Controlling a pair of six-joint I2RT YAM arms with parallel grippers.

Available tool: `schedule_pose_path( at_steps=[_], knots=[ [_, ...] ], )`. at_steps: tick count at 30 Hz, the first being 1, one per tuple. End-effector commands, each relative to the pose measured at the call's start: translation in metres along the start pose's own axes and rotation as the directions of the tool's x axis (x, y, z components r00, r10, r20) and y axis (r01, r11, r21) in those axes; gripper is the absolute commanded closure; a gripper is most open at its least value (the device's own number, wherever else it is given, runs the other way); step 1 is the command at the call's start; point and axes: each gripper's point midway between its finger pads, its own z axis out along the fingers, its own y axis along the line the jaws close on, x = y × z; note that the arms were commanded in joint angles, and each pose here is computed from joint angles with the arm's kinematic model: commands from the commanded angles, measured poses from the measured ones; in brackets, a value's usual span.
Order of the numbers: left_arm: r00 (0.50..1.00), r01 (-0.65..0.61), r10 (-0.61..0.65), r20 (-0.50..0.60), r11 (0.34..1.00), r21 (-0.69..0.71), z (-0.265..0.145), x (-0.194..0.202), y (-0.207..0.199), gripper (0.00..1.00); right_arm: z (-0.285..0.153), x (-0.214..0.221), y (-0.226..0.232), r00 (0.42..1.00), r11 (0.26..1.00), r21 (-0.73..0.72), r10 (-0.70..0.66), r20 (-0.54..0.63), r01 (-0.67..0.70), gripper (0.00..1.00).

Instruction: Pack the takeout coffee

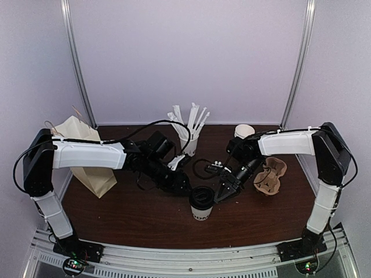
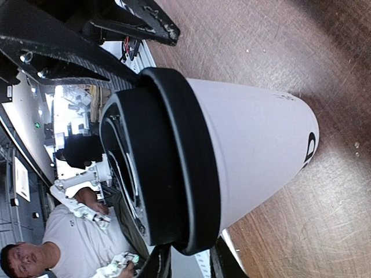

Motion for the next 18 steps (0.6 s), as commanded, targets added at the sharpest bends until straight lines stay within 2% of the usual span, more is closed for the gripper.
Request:
schedule_pose_path(
  at_steps=[1,6,12,15,18],
  knots=[
    [0.996,0.033,-0.045,-0.08,0.989,-0.147,0.025,0.028,0.046,0.66,0.017,0.018,-0.096,0.985,0.947,0.298,0.153,-0.075,-0.124,0.79],
    [0.984,0.099,-0.124,-0.125,0.977,-0.189,0.037,0.044,0.073,0.72,0.02,0.006,-0.089,0.988,0.965,0.237,0.136,-0.076,-0.115,0.79],
    [0.973,0.14,-0.178,-0.146,0.961,-0.237,0.041,0.057,0.092,0.72,0.016,0.005,-0.084,0.993,0.967,0.239,0.101,-0.064,-0.083,0.79],
    [0.98,0.114,-0.146,-0.137,0.969,-0.217,0.038,0.052,0.086,0.72,0.012,0.002,-0.079,0.995,0.97,0.237,0.074,-0.063,-0.058,0.78],
    [0.995,0.032,-0.046,-0.085,0.986,-0.164,0.027,0.033,0.066,0.71,0.004,-0.007,-0.062,0.999,0.977,0.213,0.005,-0.048,0.006,0.76]
  ],
)
